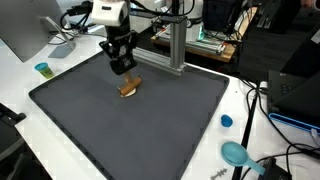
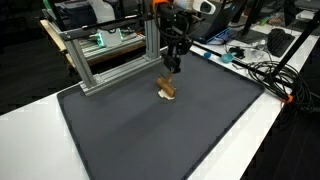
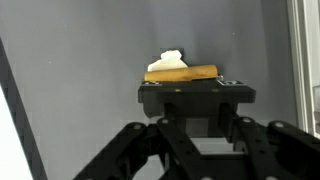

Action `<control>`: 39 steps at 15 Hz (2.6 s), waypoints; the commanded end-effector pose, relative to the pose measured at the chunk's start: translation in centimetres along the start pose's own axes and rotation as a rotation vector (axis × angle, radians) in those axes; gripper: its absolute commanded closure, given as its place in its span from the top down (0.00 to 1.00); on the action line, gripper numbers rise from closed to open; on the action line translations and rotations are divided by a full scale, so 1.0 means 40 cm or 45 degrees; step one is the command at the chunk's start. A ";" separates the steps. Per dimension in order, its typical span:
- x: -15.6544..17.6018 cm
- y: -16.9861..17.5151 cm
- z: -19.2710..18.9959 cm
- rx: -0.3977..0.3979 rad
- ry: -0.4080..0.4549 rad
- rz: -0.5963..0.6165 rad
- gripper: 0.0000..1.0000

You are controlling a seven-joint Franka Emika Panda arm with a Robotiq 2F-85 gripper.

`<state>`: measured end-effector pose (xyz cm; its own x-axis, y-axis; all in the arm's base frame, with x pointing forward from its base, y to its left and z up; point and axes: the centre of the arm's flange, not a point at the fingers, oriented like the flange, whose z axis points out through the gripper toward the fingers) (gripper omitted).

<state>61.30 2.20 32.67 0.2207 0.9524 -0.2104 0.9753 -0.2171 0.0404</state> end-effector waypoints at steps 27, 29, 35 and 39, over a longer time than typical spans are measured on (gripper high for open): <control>-0.143 0.028 -0.196 0.033 0.158 0.549 0.21; -0.142 0.026 -0.186 0.051 0.137 0.494 0.46; -0.151 0.044 -0.185 0.004 0.056 0.864 0.21; -0.141 0.038 -0.156 0.221 0.120 0.873 0.21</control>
<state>61.03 -2.53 39.84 0.7866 0.6073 -0.1116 0.6163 -0.7831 0.0828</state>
